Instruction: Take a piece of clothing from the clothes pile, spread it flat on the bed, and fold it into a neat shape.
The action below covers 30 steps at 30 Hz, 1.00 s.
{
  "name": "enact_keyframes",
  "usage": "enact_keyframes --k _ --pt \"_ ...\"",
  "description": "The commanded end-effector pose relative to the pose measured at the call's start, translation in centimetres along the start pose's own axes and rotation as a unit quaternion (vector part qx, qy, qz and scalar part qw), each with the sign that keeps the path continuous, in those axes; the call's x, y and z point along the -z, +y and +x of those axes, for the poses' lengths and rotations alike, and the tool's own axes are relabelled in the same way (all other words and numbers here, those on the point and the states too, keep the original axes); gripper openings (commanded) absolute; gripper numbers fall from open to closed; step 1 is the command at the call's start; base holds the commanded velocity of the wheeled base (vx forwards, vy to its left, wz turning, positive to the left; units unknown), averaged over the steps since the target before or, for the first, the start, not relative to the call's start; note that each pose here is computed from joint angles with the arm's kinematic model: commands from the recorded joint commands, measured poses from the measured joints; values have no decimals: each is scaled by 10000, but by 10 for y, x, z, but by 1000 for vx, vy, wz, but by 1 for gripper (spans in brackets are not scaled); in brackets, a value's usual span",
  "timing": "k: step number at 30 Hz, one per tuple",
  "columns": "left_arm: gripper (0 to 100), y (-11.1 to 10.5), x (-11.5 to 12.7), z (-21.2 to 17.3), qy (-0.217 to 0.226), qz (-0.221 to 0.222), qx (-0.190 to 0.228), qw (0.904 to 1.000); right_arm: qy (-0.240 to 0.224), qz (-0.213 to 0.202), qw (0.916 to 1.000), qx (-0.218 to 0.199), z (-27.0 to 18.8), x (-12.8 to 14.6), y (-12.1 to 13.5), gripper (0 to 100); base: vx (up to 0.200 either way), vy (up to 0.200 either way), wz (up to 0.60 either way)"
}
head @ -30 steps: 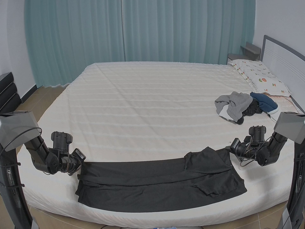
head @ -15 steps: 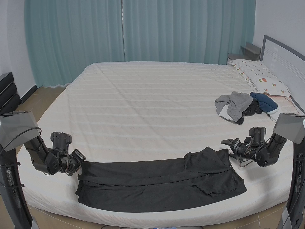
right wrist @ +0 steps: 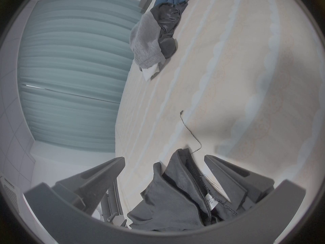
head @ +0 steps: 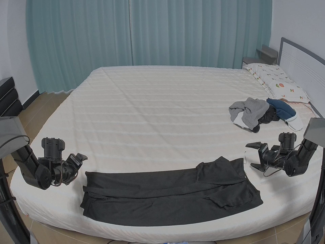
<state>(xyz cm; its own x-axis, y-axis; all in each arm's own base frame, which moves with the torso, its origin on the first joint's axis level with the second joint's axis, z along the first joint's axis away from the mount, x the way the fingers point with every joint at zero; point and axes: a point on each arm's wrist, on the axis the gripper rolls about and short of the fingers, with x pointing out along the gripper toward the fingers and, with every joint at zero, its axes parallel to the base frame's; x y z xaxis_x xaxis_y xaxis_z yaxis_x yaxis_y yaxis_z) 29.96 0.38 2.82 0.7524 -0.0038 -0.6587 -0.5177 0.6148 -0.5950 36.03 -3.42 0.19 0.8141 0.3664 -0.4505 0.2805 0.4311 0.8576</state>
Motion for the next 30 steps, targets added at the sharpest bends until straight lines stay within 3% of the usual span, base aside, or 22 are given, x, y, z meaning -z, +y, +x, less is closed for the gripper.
enact_keyframes --k 1,7,10,16,30 --pt "100 7 11 -15 151 40 -49 9999 -39 -52 9999 -79 -5 3 1 100 -200 0 0" --pt "100 12 16 -19 398 -208 -30 9990 -18 -59 10000 -71 -5 4 0 100 0 0 0" --pt "100 14 18 -19 479 -311 -41 9984 -15 -66 10000 -63 -5 5 0 100 -200 0 0" --pt "100 19 25 -22 629 -284 -122 9975 -8 -75 10000 -52 -4 5 -2 100 -200 0 0" --pt "100 17 49 1 692 35 51 9976 -1 -86 9999 -54 -4 6 -1 100 0 0 0"
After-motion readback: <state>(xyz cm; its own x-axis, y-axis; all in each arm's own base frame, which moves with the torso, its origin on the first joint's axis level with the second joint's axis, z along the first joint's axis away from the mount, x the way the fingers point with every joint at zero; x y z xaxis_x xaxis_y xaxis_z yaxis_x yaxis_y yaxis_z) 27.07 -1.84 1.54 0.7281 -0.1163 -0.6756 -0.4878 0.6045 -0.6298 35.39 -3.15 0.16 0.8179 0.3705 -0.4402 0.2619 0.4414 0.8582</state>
